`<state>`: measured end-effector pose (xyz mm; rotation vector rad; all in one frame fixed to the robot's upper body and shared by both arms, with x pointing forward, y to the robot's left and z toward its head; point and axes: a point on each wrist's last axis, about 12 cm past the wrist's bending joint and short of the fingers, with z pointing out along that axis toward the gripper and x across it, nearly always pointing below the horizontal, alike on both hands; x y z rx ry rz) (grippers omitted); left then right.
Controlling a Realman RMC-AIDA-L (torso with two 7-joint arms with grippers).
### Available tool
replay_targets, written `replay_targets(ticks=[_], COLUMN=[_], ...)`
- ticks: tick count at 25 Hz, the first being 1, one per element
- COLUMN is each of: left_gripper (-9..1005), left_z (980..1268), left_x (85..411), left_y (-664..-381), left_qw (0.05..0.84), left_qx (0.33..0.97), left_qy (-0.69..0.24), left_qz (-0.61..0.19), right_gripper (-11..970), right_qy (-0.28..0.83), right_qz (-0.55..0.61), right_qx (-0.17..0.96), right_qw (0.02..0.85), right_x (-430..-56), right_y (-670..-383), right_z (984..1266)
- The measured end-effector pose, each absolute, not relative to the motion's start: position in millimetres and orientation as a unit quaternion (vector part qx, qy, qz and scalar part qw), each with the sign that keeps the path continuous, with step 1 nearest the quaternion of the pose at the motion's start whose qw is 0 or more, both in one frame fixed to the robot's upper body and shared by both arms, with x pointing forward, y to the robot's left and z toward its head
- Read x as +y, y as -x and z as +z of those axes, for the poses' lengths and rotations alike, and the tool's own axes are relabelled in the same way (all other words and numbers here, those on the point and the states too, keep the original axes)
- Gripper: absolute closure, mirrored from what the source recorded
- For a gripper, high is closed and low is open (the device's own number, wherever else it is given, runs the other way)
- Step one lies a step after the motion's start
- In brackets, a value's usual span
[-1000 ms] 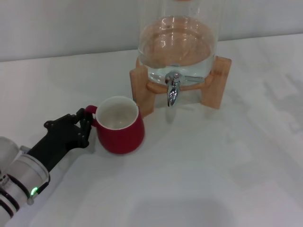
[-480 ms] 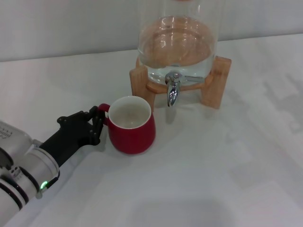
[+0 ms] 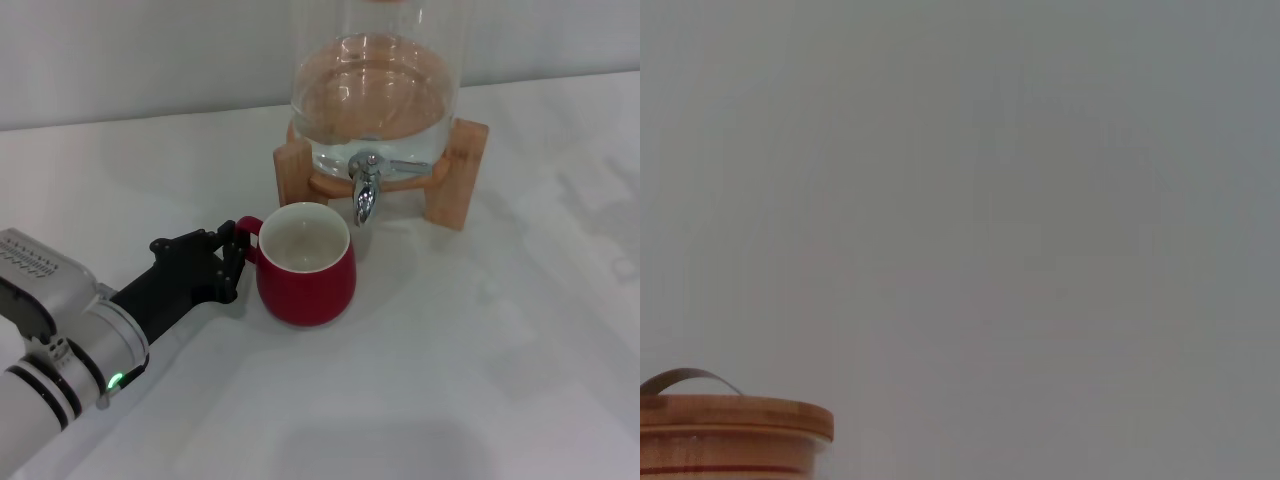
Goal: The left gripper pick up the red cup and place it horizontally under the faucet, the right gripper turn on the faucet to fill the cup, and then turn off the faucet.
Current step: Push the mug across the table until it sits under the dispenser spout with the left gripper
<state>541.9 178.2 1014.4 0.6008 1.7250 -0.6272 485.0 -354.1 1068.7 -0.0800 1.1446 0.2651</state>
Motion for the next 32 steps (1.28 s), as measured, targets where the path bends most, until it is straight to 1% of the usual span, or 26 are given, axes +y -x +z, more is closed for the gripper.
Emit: replay_targets(ticks=[18, 32], left_gripper=[855, 854], left_z=[1016.8, 1015.5], left_x=[165.8, 164.8], left_y=[-543.0, -542.6], left_qw=[0.561, 0.556], left_qx=[0.731, 0.735], left_qy=[-0.273, -0.275], left_qz=[-0.275, -0.275], right_gripper=[191, 191], right_qy=[0.038, 0.039], right_qz=[0.127, 0.129], right_qx=[0.539, 0.535], right_qw=[0.832, 0.834], right_x=[-354.2, -353.9], right_y=[-483.3, -482.4], right_z=[1068.3, 1069.2])
